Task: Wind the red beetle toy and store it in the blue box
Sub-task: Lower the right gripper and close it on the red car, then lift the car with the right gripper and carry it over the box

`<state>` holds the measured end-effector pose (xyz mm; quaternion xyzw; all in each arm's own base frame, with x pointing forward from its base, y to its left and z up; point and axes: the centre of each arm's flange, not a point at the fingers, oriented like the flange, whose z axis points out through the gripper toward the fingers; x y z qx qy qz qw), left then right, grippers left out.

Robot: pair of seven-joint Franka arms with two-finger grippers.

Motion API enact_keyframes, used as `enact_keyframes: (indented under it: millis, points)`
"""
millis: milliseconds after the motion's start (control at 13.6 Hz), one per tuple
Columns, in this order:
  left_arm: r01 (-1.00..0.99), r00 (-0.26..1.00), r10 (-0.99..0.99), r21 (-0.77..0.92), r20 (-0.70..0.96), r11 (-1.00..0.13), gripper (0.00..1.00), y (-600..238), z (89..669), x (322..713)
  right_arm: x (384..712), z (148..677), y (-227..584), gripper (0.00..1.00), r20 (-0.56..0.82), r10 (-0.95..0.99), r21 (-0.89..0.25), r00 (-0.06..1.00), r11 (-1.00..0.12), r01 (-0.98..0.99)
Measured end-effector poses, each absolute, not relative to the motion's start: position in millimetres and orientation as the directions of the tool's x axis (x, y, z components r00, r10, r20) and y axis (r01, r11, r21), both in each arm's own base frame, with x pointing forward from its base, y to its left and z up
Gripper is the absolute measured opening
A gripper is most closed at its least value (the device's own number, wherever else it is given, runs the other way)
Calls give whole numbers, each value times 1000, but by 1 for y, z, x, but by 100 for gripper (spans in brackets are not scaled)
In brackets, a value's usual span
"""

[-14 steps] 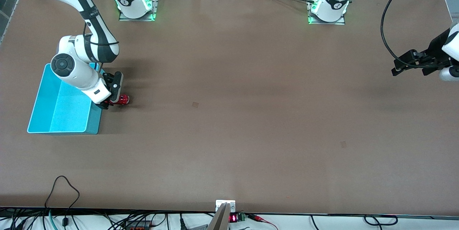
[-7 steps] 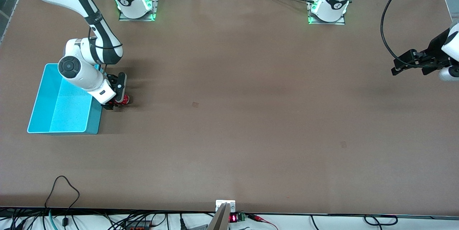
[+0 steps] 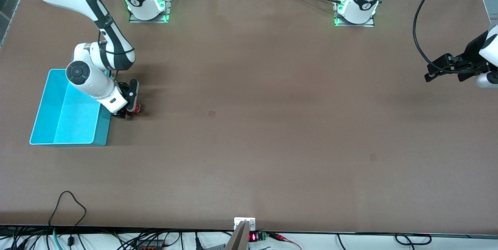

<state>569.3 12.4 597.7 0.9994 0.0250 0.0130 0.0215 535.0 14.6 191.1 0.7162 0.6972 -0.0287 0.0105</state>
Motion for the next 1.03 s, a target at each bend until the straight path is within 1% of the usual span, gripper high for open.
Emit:
enact_keyframes:
  millis: [73, 147, 220, 293, 513, 659, 806, 1026]
  points:
    - [49, 998, 51, 44, 25, -998, 100, 12, 598, 569, 535, 191, 14, 71, -56, 998, -23, 26, -28, 999]
    - [49, 998, 50, 44, 25, -998, 100, 12, 598, 569, 535, 191, 15, 64, -55, 998, -22, 26, -28, 999]
    - [49, 998, 50, 44, 25, -998, 100, 12, 598, 569, 536, 192, 15, 53, -55, 998, -17, 26, -27, 999]
    - [49, 998, 50, 44, 25, -998, 100, 12, 598, 569, 537, 194, 15, 47, -54, 998, -12, 27, -27, 1000]
    - [49, 998, 50, 44, 34, -998, 100, 12, 598, 570, 539, 197, 14, 47, -53, 998, -2, 30, -31, 1000]
    - [49, 998, 51, 44, 43, -998, 100, 12, 599, 571, 547, 204, 15, 47, -50, 996, 22, 68, -67, 998]
    - [49, 998, 51, 44, 43, -998, 100, 12, 599, 571, 560, 223, 23, 47, -37, 988, 64, 148, -145, 987]
    - [48, 998, 50, 44, 43, -998, 100, 12, 599, 571, 577, 281, 52, 47, -22, 947, 81, 322, -319, 944]
